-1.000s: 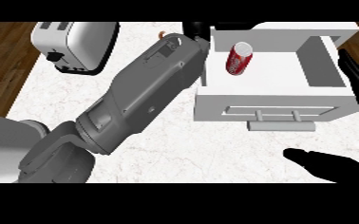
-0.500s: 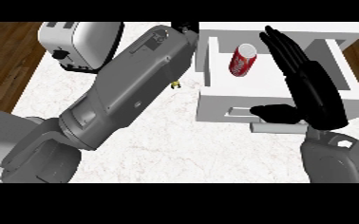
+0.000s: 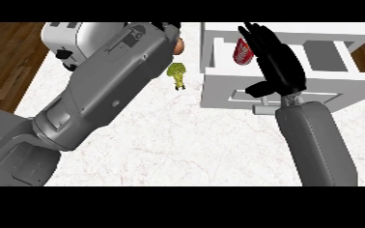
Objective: Pick up the can, place it into the drawer and close the drawer
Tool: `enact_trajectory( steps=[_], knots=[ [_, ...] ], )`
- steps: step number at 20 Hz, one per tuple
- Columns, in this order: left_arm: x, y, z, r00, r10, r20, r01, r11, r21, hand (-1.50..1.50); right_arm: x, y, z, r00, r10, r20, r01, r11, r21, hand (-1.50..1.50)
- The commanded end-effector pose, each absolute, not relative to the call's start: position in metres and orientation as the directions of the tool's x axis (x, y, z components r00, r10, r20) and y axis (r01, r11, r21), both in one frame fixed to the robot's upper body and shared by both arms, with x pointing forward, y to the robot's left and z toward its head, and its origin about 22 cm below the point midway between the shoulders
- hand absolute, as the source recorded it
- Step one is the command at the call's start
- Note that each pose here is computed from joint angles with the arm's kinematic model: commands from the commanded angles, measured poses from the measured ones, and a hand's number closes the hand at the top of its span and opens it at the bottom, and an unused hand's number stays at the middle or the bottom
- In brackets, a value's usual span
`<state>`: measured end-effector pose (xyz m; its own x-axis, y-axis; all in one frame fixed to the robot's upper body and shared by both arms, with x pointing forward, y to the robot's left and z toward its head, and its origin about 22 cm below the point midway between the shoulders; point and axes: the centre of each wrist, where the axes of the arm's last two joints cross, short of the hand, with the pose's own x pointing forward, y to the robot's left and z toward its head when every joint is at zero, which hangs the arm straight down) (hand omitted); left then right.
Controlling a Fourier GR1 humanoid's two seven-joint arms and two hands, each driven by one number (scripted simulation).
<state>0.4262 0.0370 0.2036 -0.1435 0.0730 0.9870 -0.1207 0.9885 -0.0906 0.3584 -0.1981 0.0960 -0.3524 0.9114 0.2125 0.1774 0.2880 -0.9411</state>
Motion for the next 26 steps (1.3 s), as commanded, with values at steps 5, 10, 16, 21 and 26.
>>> enact_trajectory(
  steps=[5,10,16,21,26],
  knots=[
    [0.419,0.057,0.2,-0.141,0.057,0.988,-0.149,0.986,-0.078,-1.5,0.394,-0.182,0.048,-0.296,0.946,0.132,0.185,0.192,-0.964,-1.5],
    [0.412,0.069,0.199,-0.14,0.065,0.988,-0.135,0.987,-0.085,-1.5,0.403,-0.192,0.026,-0.248,0.965,0.081,0.234,0.141,-0.962,-1.5],
    [0.414,0.094,0.208,-0.145,0.067,0.987,-0.12,0.989,-0.085,-1.5,0.425,-0.202,0.04,-0.211,0.974,0.085,0.289,0.146,-0.946,-1.5],
    [0.407,0.099,0.224,-0.145,0.078,0.986,-0.132,0.986,-0.098,-1.5,0.425,-0.212,0.028,-0.196,0.978,0.074,0.334,0.137,-0.932,-1.5],
    [0.408,0.108,0.225,-0.168,0.054,0.984,-0.121,0.99,-0.075,-1.5,0.44,-0.203,0.046,-0.166,0.985,0.056,0.399,0.119,-0.909,-1.5]
  ],
)
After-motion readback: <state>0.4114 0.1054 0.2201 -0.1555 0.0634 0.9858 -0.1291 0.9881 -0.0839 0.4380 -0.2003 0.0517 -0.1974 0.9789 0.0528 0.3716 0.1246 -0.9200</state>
